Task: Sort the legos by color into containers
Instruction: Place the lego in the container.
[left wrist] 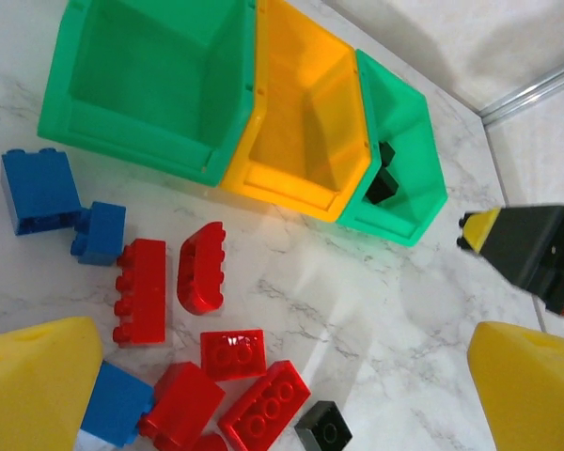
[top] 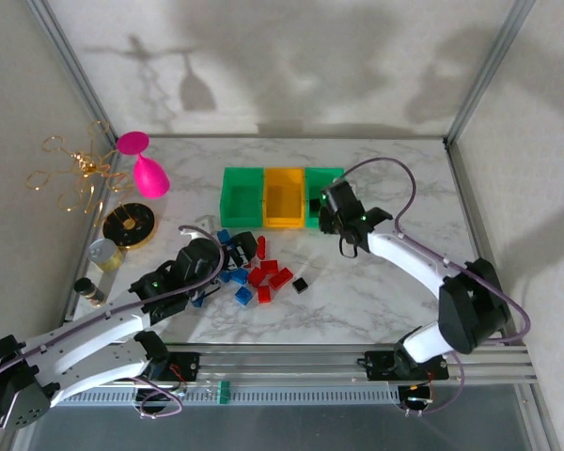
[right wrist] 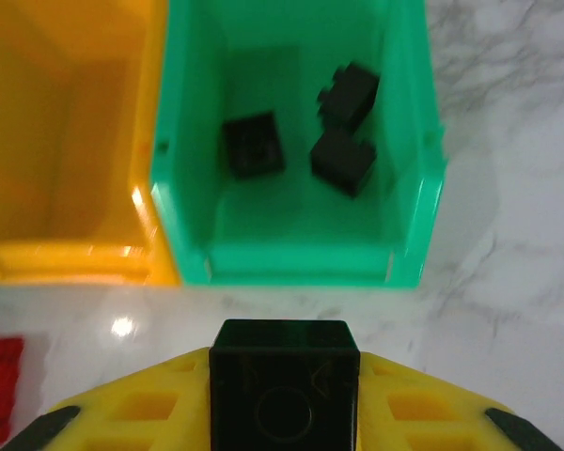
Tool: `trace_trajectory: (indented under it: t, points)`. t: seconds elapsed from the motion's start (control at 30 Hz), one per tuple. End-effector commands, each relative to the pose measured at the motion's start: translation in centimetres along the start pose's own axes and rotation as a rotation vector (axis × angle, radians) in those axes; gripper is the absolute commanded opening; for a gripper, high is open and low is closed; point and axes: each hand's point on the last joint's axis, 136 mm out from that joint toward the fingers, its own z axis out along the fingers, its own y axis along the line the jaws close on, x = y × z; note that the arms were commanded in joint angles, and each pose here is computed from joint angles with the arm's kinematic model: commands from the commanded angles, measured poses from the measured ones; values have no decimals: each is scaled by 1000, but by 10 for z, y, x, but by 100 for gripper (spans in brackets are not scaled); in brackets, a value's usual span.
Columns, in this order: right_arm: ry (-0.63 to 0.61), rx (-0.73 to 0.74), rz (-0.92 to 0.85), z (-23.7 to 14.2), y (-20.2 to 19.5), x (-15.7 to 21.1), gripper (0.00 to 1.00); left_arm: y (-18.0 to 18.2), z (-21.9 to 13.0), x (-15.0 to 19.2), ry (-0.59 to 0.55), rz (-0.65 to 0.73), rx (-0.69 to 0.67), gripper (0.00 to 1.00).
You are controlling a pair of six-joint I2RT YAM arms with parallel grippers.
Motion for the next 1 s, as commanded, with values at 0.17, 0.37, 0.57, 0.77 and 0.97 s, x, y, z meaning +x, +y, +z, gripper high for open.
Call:
trace_trajectory:
  t: [0.17,0.37,0.57,0.77,0.97]
  points:
    - [-63,-4,-24,54,6,-63,35,-13,14,-26,-42,6,11,100]
    - [-47,26,-22,95,2,-81,39,-11,21,-27,-38,10,2,100]
    - [-52,28,-26,104,4,-96,52,-19,20,-30,-32,3,31,100]
    - [-81,-31,-20,77,11,-102,54,-24,16,-32,-27,1,50,100]
    - [-58,-89,-31,48,16,-77,57,-25,9,-28,-10,-7,71,100]
